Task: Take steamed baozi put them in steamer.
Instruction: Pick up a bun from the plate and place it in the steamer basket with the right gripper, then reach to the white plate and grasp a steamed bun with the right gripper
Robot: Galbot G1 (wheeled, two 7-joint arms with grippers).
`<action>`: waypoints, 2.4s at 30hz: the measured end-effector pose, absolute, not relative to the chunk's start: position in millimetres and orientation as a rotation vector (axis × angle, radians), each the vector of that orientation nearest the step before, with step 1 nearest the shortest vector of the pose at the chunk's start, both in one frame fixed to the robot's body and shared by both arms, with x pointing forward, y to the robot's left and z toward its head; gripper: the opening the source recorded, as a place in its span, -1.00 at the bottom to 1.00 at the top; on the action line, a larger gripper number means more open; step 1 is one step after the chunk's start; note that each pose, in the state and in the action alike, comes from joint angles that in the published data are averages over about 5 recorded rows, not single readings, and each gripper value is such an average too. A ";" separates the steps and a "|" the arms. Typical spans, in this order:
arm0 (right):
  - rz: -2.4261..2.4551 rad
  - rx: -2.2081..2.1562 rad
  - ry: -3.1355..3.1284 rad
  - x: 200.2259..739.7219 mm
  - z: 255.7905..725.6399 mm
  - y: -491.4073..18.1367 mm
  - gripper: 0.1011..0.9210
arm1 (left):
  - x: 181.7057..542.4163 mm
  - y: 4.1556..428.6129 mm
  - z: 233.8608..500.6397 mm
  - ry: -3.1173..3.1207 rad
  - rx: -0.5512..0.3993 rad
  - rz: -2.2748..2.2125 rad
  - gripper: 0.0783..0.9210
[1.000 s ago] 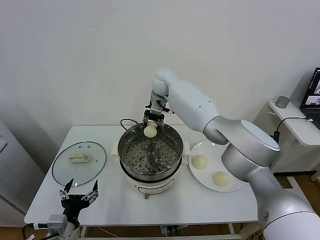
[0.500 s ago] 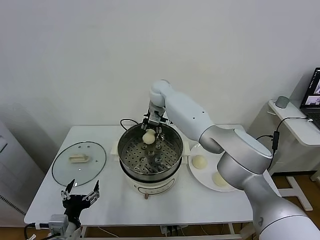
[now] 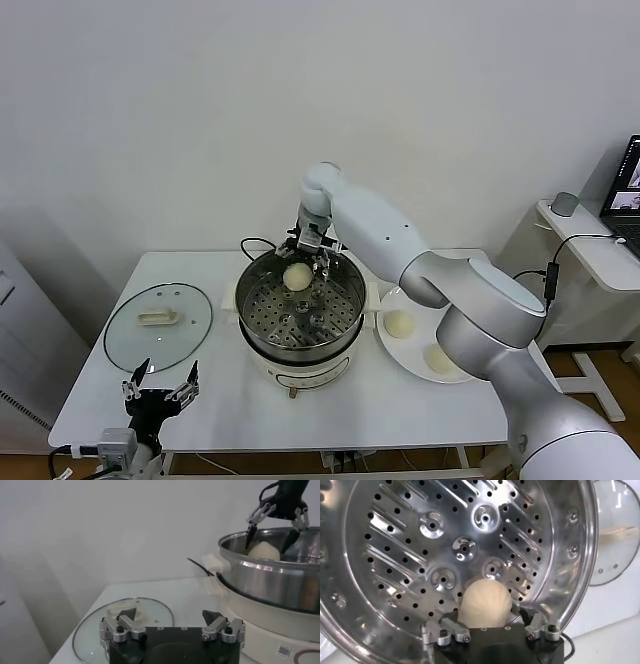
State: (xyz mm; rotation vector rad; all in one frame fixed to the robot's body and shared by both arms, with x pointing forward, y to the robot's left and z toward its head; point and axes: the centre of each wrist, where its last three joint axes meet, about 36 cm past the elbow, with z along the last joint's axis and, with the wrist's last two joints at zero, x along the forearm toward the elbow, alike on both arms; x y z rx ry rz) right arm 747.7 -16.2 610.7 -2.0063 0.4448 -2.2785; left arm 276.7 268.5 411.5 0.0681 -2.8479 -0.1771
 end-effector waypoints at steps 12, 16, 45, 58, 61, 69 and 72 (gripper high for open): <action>-2.159 -2.041 0.530 752.2 680.1 -54.5 0.76 | 277.0 269.7 414.5 -2.847 0.074 -0.183 0.77; -2.150 -2.027 0.548 750.0 711.5 -79.3 0.76 | 276.8 270.7 416.2 -2.846 0.077 -0.184 0.77; -2.252 -2.149 2.250 695.3 689.4 -271.2 0.76 | 268.8 270.5 425.2 -2.821 0.047 -0.156 0.77; -2.220 -2.183 2.425 689.9 590.5 -276.8 0.76 | 268.3 270.5 420.7 -2.801 0.044 -0.159 0.77; -2.224 -2.198 2.442 689.8 572.0 -277.4 0.76 | 270.0 270.0 419.5 -2.799 0.039 -0.154 0.77; -2.240 -2.227 2.445 692.3 532.6 -277.9 0.76 | 272.0 271.2 417.3 -2.792 0.035 -0.156 0.77; -2.243 -2.234 2.432 694.2 520.3 -277.5 0.76 | 272.6 271.8 416.9 -2.791 0.034 -0.159 0.77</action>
